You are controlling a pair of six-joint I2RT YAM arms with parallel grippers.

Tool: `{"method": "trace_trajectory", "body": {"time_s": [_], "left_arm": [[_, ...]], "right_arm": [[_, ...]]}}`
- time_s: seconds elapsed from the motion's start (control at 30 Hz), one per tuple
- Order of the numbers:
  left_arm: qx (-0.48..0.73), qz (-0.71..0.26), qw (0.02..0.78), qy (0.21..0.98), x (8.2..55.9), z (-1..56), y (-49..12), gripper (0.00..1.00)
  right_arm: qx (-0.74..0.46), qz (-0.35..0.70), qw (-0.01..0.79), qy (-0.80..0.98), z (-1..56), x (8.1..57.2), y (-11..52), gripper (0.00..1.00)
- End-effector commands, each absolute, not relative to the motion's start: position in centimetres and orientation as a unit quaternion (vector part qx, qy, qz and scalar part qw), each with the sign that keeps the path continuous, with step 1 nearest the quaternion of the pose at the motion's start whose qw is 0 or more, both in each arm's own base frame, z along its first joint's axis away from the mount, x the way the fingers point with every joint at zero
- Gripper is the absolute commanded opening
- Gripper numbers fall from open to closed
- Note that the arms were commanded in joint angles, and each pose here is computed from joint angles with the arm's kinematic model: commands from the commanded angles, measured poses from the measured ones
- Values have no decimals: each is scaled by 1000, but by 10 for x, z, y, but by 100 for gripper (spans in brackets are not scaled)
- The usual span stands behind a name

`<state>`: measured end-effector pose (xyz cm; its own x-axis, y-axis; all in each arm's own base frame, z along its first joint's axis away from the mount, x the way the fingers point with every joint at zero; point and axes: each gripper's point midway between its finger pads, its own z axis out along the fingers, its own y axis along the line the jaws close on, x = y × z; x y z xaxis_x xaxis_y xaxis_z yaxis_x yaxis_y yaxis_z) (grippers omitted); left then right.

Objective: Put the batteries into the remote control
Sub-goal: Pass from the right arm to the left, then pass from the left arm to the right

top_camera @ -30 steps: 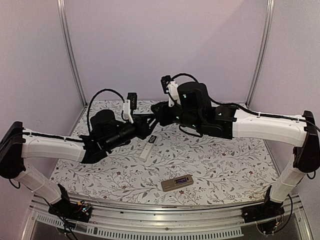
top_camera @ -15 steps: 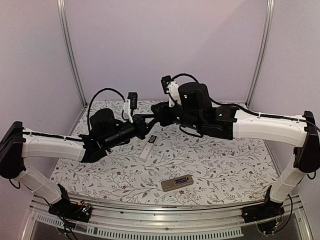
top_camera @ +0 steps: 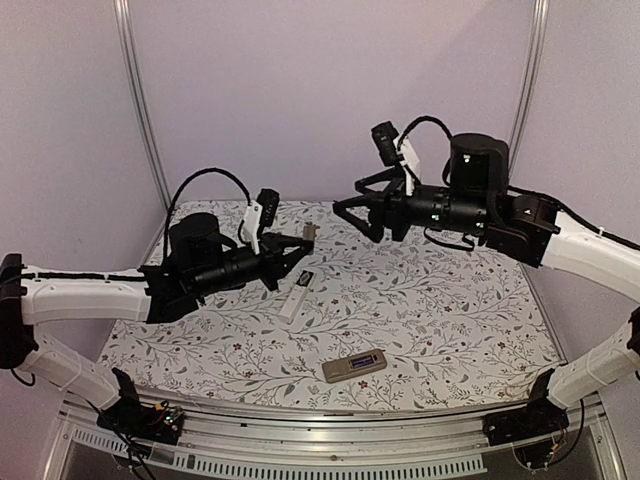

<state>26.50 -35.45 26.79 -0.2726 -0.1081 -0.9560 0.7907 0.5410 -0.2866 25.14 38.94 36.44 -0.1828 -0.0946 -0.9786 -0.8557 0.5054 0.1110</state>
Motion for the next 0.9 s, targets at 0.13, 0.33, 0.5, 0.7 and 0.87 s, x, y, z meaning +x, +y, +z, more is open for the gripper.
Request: {"method": "trace_trajectory", "body": {"time_s": [0.13,0.33,0.5,0.7,0.87], "left_arm": [[461,-384,483,638,205,253,-358,0],[518,-404,458,599,175,259,-356,0],[530,-401,442,603,173,254,-358,0],[537,-405,437,597,171,255,-361,0],[539,-407,435,596,168,254,-360,0]], "right_arm": [[-574,406,381,600,338,175,364,64],[-610,434,346,566,330,165,382,54],[-634,423,341,550,315,157,399,56],[-636,418,323,562,293,162,418,50],[-628,417,322,572,288,167,424,41]]}}
